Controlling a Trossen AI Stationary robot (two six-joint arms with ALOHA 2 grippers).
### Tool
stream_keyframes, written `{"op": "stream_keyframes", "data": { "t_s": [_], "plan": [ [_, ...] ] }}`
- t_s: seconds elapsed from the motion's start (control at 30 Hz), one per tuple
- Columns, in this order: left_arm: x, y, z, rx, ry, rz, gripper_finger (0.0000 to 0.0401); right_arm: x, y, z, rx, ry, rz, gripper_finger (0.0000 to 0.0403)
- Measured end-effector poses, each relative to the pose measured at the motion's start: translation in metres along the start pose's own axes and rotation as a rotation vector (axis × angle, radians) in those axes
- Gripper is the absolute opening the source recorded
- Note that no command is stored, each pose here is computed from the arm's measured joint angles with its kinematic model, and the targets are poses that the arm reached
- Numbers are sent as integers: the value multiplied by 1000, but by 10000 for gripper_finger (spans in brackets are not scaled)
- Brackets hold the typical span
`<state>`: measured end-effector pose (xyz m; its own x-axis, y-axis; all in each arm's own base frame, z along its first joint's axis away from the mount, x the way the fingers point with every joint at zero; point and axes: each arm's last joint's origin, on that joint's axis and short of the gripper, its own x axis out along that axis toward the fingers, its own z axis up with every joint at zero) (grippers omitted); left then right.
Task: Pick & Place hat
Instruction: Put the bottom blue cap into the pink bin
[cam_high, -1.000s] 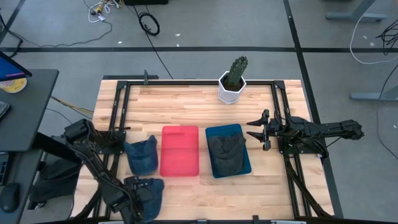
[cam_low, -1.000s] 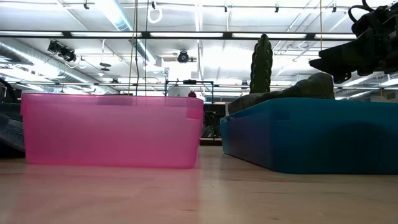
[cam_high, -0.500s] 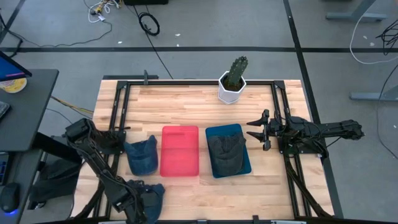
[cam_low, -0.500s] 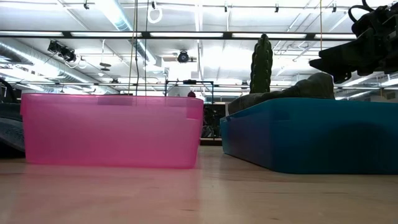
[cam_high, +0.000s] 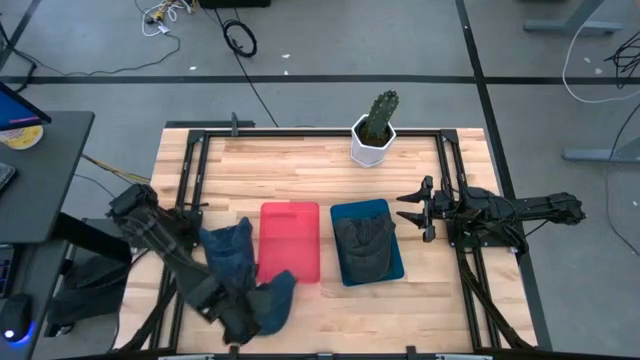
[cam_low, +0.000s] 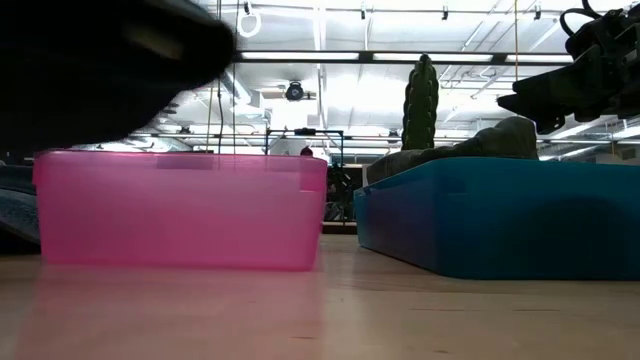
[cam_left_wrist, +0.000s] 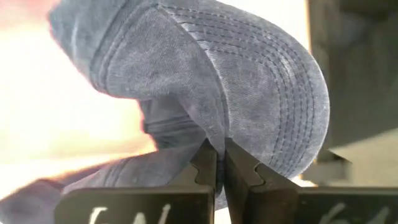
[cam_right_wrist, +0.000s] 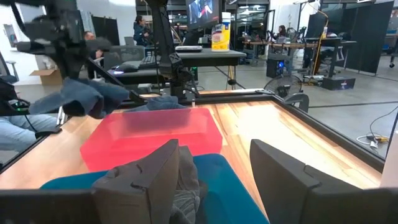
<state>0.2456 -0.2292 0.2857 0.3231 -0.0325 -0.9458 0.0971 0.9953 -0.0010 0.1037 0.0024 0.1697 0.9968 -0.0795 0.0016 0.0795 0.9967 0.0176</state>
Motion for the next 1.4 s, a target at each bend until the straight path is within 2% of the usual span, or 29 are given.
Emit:
{"op": "stream_keyframes", "data": {
  "t_s": [0.27, 0.4, 0.53, 0.83, 1.4],
  "plan": [
    [5, 65, 40, 37, -26, 140, 12, 0, 0, 0, 0, 0, 0, 204],
    [9, 94, 51, 29, -29, 197, 11, 0, 0, 0, 0, 0, 0, 204],
    [11, 112, 58, 19, -32, 218, 9, 0, 0, 0, 0, 0, 0, 204],
    [12, 126, 60, 52, -4, 233, 8, 0, 0, 0, 0, 0, 0, 204],
    [16, 133, 62, 18, 5, 252, 17, 0, 0, 0, 0, 0, 0, 204]
  ]
}}
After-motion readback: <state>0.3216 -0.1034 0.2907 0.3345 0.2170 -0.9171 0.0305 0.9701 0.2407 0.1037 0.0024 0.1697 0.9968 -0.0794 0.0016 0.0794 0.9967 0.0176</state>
